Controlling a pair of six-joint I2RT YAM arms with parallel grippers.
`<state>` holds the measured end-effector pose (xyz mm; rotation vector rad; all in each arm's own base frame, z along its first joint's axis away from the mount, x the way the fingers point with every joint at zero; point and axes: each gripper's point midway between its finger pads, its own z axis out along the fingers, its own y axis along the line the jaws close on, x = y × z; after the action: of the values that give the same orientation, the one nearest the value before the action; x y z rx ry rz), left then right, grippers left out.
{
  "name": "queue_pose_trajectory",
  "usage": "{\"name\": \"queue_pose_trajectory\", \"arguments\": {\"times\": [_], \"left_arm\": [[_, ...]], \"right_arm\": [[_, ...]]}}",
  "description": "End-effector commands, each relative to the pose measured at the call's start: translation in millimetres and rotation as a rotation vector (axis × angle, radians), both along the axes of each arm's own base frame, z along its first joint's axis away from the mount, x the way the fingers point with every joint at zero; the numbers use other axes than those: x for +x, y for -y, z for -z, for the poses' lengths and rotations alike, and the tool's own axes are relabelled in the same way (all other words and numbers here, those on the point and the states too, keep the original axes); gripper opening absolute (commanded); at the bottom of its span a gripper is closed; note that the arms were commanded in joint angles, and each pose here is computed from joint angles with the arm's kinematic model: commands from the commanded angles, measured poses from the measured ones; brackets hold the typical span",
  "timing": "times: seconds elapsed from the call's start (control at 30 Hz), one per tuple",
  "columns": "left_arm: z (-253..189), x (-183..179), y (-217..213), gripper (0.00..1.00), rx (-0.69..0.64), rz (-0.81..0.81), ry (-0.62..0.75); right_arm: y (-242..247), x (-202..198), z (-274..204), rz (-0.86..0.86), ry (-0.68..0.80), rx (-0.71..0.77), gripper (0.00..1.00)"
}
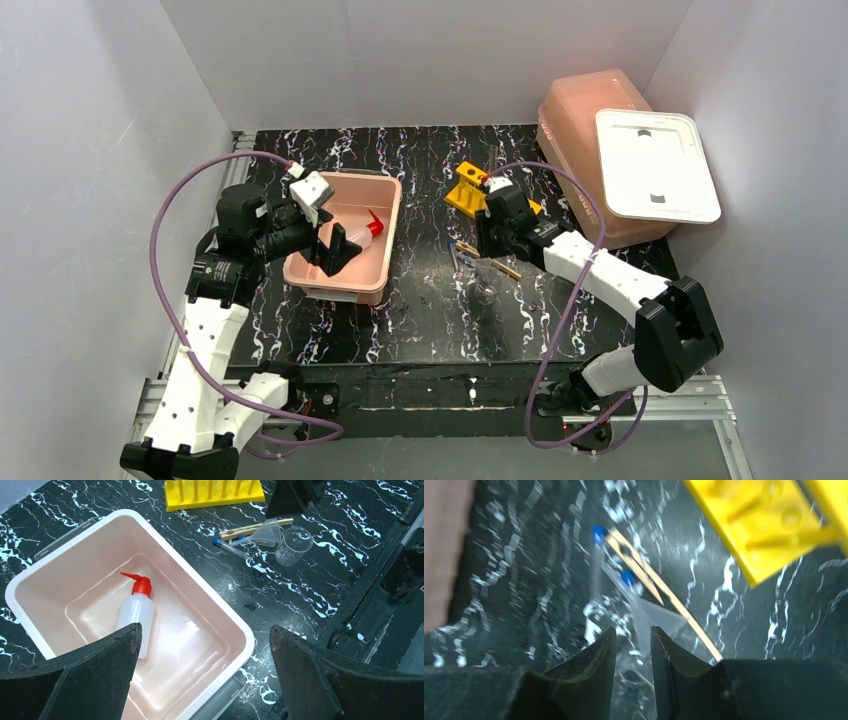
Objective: Organize the chemistry lab equipment
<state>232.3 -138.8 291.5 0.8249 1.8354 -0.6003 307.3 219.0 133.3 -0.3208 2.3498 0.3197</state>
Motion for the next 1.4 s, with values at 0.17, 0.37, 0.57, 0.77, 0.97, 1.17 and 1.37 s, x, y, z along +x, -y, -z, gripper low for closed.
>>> {"name": "queue_pose_trajectory", "arguments": {"times": [0.17,0.37,0.57,0.77,0.97,1.17,1.37], "left_arm": [[5.4,-8.5,4.6,1.0,-0.01,0.05,-0.008],[4.0,-11.0,4.6,1.0,-0.011,0.054,-0.001],[4.3,-11.5,4.1,1.0,-0.002,0.059,0.009],[6.6,-11.4,3.9,0.99,0.002,0.062,0.007],[5.9,-11.2,4.5,0.99,0.0,0.067,0.009],[5.1,-11.7,4.6,0.99,-0.001,0.069,0.014],[3.5,-12.2,3.2,1.0,0.008,0.066,0.029]], "right_arm": [[24.7,-6.1,11.2,0.075,-0.027,0.031,0.4],[27.4,9.1,14.3,0.133,-0.084,0.049,0.47],[24.5,15.5,26.1,0.15,-0.16,0.068,0.52],[20.3,9.1,32.8,0.148,-0.202,0.088,0.51],[23.6,-2.5,36.7,0.182,-0.248,0.102,0.49],[25.3,-7.9,43.2,0.207,-0.277,0.106,0.49],[21.0,-6.2,50.4,0.219,-0.304,0.113,0.47]]}}
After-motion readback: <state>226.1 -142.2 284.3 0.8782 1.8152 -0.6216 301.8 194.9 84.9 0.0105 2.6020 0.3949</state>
